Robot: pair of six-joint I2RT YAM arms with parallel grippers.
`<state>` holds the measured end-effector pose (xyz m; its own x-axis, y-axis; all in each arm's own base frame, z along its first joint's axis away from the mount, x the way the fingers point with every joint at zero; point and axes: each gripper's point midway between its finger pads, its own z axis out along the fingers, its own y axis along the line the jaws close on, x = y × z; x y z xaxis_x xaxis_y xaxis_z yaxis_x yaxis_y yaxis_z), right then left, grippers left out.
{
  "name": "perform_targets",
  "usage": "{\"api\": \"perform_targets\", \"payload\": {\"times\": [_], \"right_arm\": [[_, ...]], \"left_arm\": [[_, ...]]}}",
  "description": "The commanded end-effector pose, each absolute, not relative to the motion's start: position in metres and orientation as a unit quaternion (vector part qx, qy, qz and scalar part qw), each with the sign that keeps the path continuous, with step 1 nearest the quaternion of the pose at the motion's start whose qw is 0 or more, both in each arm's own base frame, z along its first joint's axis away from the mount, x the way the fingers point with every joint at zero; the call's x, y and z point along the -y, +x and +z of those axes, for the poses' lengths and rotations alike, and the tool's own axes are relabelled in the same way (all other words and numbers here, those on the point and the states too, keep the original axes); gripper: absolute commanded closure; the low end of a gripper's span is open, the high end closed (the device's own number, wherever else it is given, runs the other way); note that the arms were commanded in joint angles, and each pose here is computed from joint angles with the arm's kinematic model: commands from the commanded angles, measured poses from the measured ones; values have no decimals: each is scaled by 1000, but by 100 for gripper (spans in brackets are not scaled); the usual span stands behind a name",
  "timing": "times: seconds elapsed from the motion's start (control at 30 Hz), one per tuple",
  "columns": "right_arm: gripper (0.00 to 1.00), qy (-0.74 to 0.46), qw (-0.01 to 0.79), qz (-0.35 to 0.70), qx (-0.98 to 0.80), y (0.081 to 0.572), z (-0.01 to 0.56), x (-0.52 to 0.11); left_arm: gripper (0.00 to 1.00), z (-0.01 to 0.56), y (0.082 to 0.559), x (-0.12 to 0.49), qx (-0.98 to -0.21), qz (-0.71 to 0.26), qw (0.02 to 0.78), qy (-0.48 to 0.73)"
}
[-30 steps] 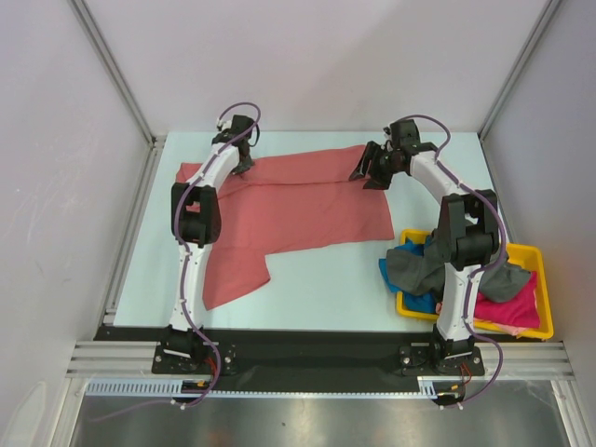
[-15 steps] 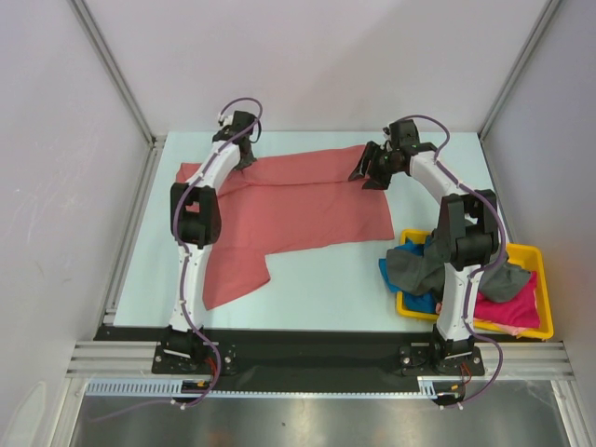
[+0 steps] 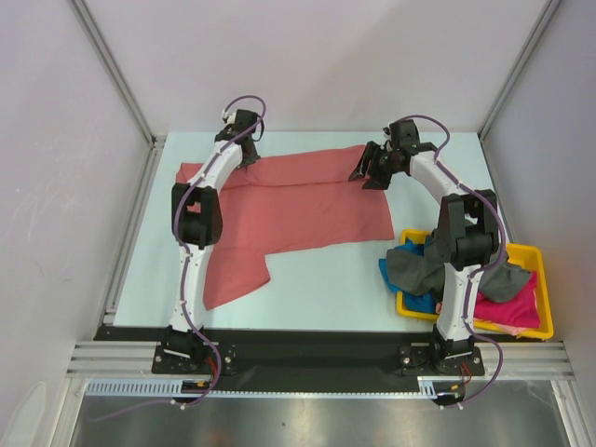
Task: Fold and stack the t-shirts
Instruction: Fold the tshirt
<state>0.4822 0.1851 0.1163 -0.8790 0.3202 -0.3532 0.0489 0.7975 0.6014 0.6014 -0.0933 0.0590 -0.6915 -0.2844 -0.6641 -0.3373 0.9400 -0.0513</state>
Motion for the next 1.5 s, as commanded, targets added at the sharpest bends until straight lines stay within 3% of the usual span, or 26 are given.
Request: {"api": "perform_targets", "payload": {"times": [0.0, 0.27, 0.47, 0.5, 0.6, 0.67, 0.73, 1.0, 1.23, 1.47], "right_arm": [[41, 95, 237, 315, -914, 490, 127, -191], [41, 94, 237, 317, -914, 495, 128, -191], [41, 92, 236, 319, -913, 495, 127, -193], [41, 93, 235, 320, -913, 495, 127, -193], [41, 92, 236, 321, -913, 496, 127, -194], [41, 91, 236, 322, -912, 496, 127, -195], [41, 90, 234, 322, -913, 495, 127, -196], [41, 82, 221, 326, -915, 486, 122, -206], [43, 69, 212, 347, -911, 484, 123, -233], [44, 56, 212, 349, -911, 483, 125, -242]], "left_arm": [[100, 98, 611, 101, -905, 16, 393, -161], [100, 106, 593, 70, -894, 77, 383, -222], [97, 101, 584, 70, -895, 40, 364, -254], [93, 102, 586, 73, -897, 33, 367, -246], [59, 107, 587, 79, -901, 17, 367, -228], [46, 116, 586, 77, -901, 13, 375, -217], [44, 123, 584, 71, -900, 9, 379, -213], [49, 147, 561, 2, -909, -15, 348, -229], [67, 119, 532, -53, -916, -22, 296, -269], [85, 90, 507, -43, -923, -61, 256, -280]]}}
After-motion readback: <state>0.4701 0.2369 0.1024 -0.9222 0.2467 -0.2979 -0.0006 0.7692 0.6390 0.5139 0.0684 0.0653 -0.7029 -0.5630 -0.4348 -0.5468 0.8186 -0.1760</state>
